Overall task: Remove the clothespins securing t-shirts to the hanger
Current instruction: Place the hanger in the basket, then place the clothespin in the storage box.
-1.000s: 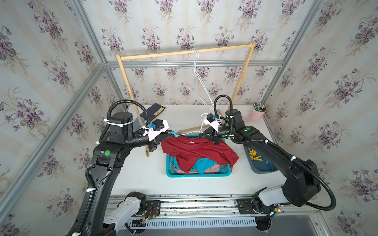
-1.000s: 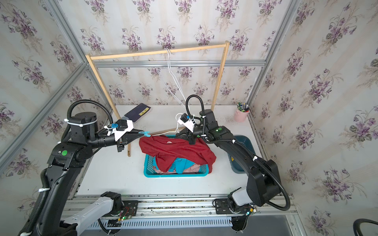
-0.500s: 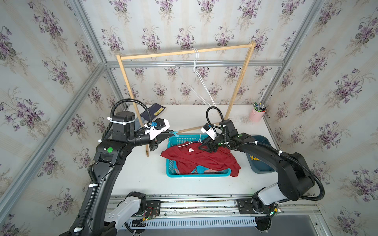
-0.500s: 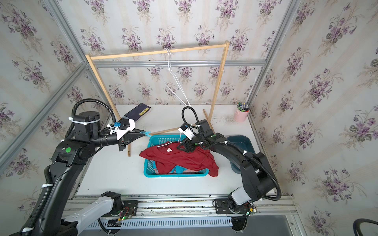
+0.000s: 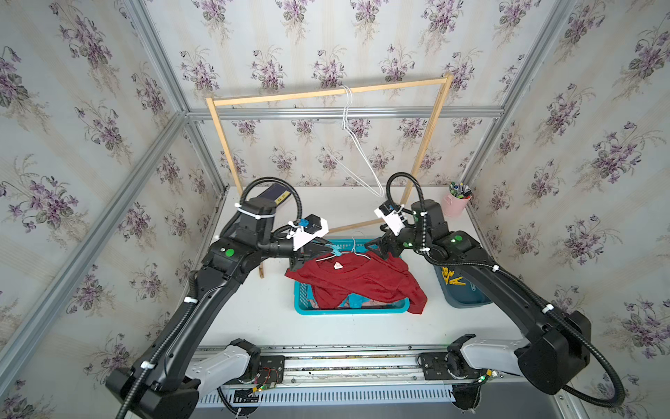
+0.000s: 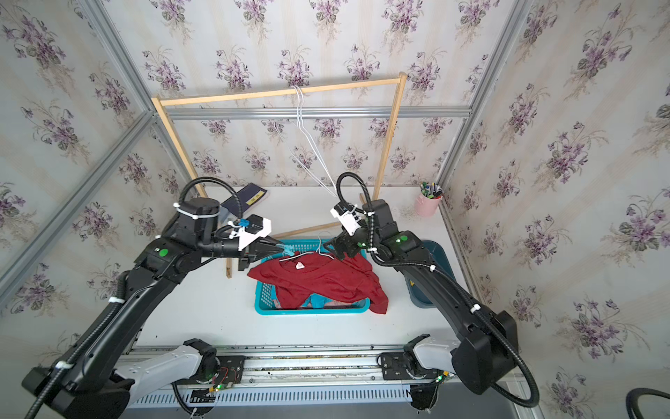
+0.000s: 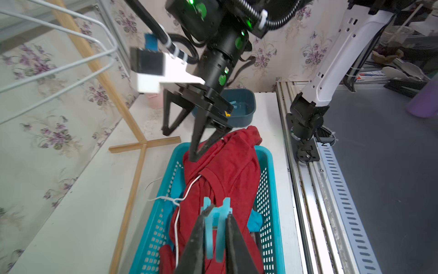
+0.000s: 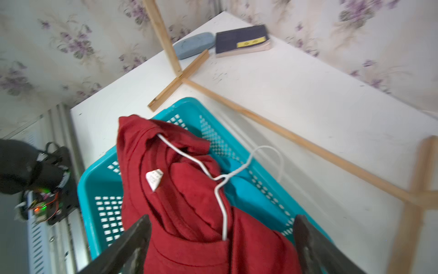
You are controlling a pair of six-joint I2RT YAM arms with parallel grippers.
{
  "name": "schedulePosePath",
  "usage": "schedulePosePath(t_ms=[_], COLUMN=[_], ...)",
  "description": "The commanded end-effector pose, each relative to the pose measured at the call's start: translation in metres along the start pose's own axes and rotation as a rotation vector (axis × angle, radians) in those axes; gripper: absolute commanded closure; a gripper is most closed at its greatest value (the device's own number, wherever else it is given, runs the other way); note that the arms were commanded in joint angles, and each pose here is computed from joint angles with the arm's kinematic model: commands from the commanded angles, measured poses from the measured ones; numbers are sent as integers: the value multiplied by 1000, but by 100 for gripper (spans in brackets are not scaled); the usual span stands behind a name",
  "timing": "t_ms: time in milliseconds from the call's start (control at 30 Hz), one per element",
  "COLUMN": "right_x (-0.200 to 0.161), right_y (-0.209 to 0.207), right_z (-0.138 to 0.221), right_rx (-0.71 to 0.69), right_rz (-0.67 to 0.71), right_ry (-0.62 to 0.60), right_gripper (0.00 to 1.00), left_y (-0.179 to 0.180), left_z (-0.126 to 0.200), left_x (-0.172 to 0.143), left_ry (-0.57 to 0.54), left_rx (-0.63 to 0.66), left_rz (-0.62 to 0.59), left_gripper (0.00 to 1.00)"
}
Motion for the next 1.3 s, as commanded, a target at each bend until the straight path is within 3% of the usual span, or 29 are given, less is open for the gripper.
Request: schedulePosePath(t_ms=[0,133,300,400,600,833,1000,1067,1267], right_x=[-9,-18,-13,-11,3,23,22,21,18], right_y=[-15,6,53,64,91,99,98,100,102], right_z=[19,42,68,69,53,38,30,29,24], right_rx=[-93,-75,213,324,420,454,474,488,487], right_rz=[-48,94,267,286,400,460,450,447,439], right_ry=[-13,-109,-229,-211,-156,-130,-100,-92,-68], right_gripper=[15,19,14,13,13,26,52,58,62], left_y=[14,25,24,23,19,11,8,9,11], left_z=[-31,-60,-67,-63,-54,-50,-48,-47,-45], left_x=[8,10,12,15,14,15,15,16,16], left_ry=[-16,-14,-56,-89,-115,-127,-131,-131,-129], left_rx=[47,-6,-85,-124,-172,-221,-238,-237,-230], left_rz=[1,48,-14,-24,-3,26,41,43,46], left_gripper=[84,84,84,83,82,82,81,81,80])
Point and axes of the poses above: each gripper's point midway between its finger pads, its own z axis back along the fingers, its own y axis along the line the jaws close on, x = y × z, the point moved 6 cm from there along z, back along the fingers, and after that the axes turned 6 degrees about -z, right-handed, at the moved point
